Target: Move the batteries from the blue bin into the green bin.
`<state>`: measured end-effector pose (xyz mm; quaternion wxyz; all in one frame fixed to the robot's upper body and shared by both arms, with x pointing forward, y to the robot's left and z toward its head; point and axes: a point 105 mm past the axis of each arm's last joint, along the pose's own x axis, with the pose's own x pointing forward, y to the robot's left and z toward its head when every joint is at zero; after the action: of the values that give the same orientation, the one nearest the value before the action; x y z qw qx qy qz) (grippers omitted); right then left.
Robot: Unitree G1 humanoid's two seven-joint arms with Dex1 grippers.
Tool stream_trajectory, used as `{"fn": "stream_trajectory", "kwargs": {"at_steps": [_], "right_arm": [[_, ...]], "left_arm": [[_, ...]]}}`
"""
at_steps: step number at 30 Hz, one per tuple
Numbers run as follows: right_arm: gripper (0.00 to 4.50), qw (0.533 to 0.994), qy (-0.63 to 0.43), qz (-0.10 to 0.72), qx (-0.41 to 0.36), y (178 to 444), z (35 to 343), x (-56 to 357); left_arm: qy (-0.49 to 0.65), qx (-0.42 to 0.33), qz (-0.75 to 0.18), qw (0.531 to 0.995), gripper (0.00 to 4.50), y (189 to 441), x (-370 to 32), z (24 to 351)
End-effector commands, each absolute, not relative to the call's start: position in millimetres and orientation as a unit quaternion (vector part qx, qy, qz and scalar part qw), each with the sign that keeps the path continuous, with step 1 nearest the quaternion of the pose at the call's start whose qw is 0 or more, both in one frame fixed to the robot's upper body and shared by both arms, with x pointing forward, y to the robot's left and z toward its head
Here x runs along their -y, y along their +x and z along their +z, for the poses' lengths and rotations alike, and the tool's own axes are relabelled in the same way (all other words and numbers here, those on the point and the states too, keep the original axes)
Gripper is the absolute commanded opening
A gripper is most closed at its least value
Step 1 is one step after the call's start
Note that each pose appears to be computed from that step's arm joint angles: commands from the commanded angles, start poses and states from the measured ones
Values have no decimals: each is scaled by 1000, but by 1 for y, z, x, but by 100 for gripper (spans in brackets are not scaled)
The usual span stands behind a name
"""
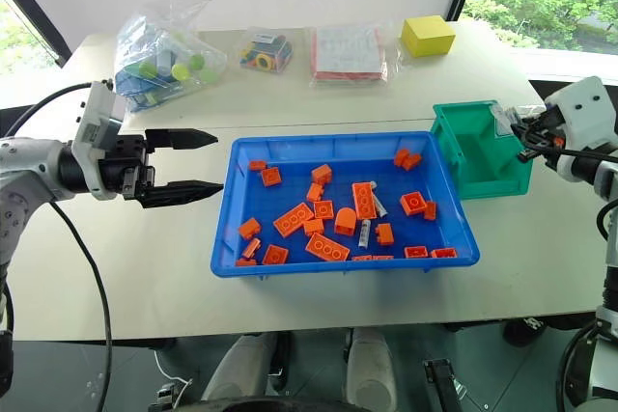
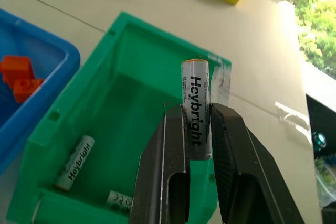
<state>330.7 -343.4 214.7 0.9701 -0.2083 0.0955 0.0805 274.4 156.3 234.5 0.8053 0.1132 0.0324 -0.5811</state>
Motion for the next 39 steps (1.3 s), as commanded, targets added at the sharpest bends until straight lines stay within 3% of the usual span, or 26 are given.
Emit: {"fn": "stream_trajectory", "kwargs": {"at_steps": [1,5,11,17,24,39], "right_arm": [[204,972,-213,76,-60,329,229,342],[411,972,-216,74,-52,330,236,342],[411,963,-198,175,-51,316,250,308],[411,929,-131,315,-143,292,228,228],[432,921,-72,328,-198,285,188,178],[432,925,-13,270,-267,308,146,158]], "left_arm": [[128,-12,-584,801,450,273,-154,243],[129,-11,-581,804,450,272,-154,244],[127,-15,-580,805,450,268,-156,242],[127,-19,-584,801,450,267,-153,238],[123,-17,-588,799,450,266,-149,238],[119,-11,-586,802,450,266,-147,242]]}}
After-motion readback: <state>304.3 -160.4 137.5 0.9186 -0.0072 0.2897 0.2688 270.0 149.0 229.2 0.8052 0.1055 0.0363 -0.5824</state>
